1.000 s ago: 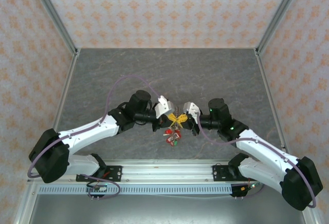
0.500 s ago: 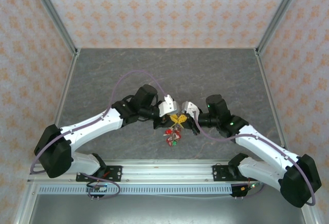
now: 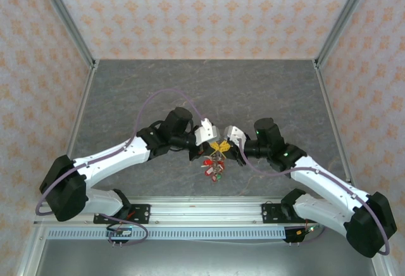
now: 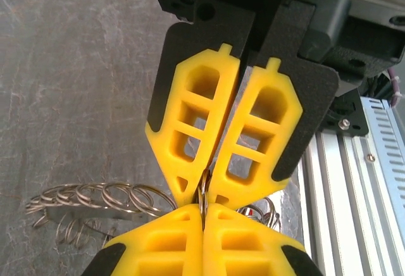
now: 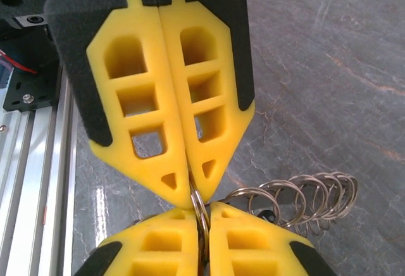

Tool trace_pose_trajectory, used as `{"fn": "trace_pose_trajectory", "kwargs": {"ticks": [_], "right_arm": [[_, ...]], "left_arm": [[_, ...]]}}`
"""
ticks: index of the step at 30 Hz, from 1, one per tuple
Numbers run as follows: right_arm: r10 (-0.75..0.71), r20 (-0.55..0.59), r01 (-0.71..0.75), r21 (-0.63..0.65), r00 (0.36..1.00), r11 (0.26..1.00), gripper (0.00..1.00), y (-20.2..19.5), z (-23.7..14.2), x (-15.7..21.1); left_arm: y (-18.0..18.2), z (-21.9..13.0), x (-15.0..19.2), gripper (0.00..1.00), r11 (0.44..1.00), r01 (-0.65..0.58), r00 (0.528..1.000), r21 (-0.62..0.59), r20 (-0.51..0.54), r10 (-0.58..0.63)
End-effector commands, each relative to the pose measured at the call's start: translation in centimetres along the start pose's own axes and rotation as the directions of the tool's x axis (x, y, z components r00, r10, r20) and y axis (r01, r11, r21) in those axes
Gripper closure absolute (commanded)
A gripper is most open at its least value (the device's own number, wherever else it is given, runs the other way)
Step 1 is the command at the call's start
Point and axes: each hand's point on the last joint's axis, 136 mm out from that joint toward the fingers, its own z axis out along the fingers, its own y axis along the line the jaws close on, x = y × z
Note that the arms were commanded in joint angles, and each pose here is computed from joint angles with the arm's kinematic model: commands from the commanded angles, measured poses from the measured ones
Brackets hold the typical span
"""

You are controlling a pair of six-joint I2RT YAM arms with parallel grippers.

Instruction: Put the keys on the keyring

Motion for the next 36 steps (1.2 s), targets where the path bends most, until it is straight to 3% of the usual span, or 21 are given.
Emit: {"fn": "trace_pose_trajectory", "kwargs": {"ticks": [1,13,22,30,36], "right_arm": [[-0.034,0.088,0.030,0.054,0.996,0.998,0.90,-0.8,-0.1,-1.4],[-0.009,0.105,0.001,0.081,0.994,0.997,0.87,-1.0,-0.2,-0.8],[-0.028,0.092,0.023,0.055,0.995,0.998,1.00,-0.7,-0.5,-2.1],[-0.044,0.085,0.042,0.026,0.995,0.999,1.00,-0.4,-0.7,-2.9],[-0.061,0.071,0.060,0.010,0.996,0.998,1.00,-0.3,-0.7,-3.2]], "left_arm": [[0.5,-0.8,-2.7,1.00,1.000,0.023,0.991,-0.015,0.133,-0.020],[0.3,-0.6,-3.5,1.00,0.999,0.039,0.984,0.038,0.173,-0.045],[0.8,-1.0,-2.6,1.00,0.999,0.033,0.993,-0.015,0.113,-0.032],[0.3,-1.6,-1.4,0.82,1.000,-0.016,0.999,-0.018,0.035,0.017],[0.1,-1.8,-0.7,0.76,0.999,-0.041,0.999,-0.013,-0.014,0.040]]}}
